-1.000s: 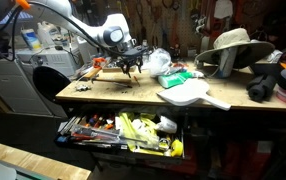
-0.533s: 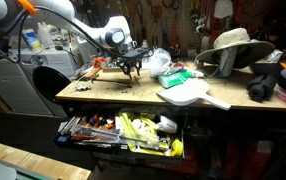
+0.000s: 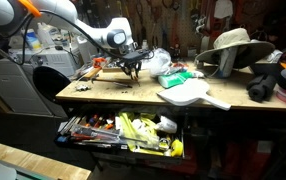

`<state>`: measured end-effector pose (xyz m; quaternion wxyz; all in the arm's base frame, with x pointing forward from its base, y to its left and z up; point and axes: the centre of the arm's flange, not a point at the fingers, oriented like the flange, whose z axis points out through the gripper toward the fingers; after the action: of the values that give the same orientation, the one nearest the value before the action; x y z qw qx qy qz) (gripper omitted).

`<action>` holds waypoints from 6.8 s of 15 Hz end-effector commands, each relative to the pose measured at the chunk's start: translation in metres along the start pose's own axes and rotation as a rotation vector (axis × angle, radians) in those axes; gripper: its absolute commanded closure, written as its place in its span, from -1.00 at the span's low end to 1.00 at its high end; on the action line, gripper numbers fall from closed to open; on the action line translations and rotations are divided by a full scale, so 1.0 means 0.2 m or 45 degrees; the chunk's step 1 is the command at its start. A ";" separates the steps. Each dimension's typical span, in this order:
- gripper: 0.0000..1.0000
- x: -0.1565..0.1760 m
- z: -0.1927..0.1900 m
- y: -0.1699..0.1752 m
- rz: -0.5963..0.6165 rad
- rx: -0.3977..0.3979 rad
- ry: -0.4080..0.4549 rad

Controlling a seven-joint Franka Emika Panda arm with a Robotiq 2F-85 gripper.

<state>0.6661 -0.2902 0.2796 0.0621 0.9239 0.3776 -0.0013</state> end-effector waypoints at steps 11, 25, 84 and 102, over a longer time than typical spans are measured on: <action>0.50 -0.02 0.07 0.10 0.004 0.063 0.118; 0.93 -0.07 -0.10 0.03 0.043 0.006 0.189; 0.93 -0.17 -2.09 -0.24 1.000 -0.633 1.701; 0.93 0.02 -2.09 -0.09 0.947 -0.600 1.759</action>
<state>0.6202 -0.2259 0.6873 0.0054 0.7408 -0.0084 0.6716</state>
